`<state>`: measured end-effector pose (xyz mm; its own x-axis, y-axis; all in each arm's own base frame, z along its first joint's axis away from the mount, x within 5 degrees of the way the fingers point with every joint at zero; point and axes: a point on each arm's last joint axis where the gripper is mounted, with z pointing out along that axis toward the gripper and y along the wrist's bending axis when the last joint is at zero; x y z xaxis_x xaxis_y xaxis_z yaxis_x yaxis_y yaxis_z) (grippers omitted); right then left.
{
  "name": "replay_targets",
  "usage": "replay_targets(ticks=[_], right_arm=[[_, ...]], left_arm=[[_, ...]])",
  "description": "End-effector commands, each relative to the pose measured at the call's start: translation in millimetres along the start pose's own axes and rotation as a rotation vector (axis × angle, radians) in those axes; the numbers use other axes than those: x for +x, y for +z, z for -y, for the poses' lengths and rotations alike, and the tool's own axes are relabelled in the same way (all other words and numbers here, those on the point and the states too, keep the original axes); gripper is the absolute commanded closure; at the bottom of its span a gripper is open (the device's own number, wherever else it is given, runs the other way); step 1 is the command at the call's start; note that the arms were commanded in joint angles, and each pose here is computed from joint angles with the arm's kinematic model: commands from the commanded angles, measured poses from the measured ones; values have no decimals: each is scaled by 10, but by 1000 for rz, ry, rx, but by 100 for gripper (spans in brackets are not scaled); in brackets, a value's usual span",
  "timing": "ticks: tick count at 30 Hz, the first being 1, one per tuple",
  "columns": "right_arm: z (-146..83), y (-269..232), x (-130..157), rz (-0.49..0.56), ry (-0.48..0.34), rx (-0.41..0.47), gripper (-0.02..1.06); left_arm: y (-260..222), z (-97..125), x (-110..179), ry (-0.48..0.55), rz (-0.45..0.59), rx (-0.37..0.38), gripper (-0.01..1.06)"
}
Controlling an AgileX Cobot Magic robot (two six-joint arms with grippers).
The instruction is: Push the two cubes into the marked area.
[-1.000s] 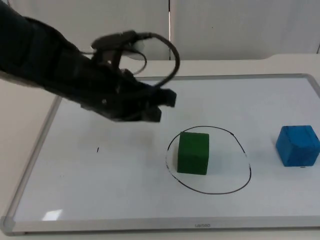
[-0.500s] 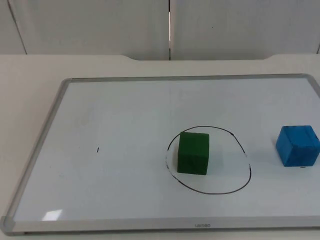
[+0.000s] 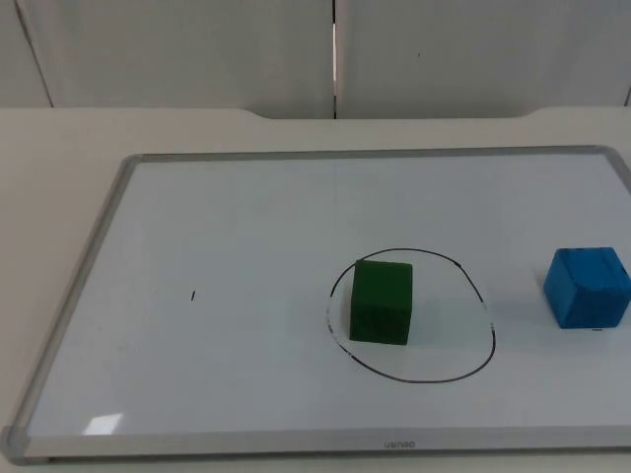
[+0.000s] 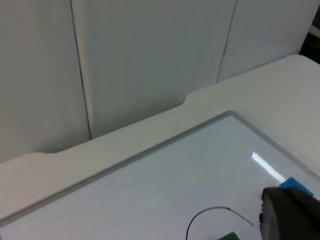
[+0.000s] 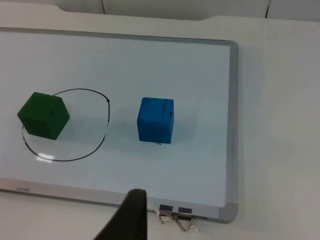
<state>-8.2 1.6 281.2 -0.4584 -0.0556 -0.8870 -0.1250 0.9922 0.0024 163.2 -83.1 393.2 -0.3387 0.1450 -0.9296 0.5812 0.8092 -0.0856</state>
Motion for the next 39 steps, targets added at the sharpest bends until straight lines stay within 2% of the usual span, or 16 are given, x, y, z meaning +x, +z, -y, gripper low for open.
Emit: replay_targets(ticks=[1, 4, 9, 12, 17, 26, 32, 39], right_arm=[[-2, 10, 6, 5, -4, 3, -1], [-2, 10, 6, 5, -4, 3, -1], [-2, 10, 6, 5, -4, 3, -1], [-2, 10, 6, 5, -4, 3, -1], [-2, 10, 6, 5, -4, 3, -1], [0, 10, 4, 7, -5, 5, -1], [-1, 10, 6, 5, -5, 5, -1], [-2, 10, 6, 5, -4, 3, -1]], left_arm=[[-129, 30, 36, 17, -17, -11, 105], [-249, 72, 100, 28, 1, -12, 105], [-509, 173, 436, 17, 29, -11, 105], [-561, 190, 508, 0, 39, -13, 105], [-750, 266, 643, 33, 23, -4, 105], [-1166, 293, 859, 33, 18, -132, 105], [-1373, 349, 1037, 52, 48, -154, 105], [-1415, 334, 1339, 4, 44, -194, 105]])
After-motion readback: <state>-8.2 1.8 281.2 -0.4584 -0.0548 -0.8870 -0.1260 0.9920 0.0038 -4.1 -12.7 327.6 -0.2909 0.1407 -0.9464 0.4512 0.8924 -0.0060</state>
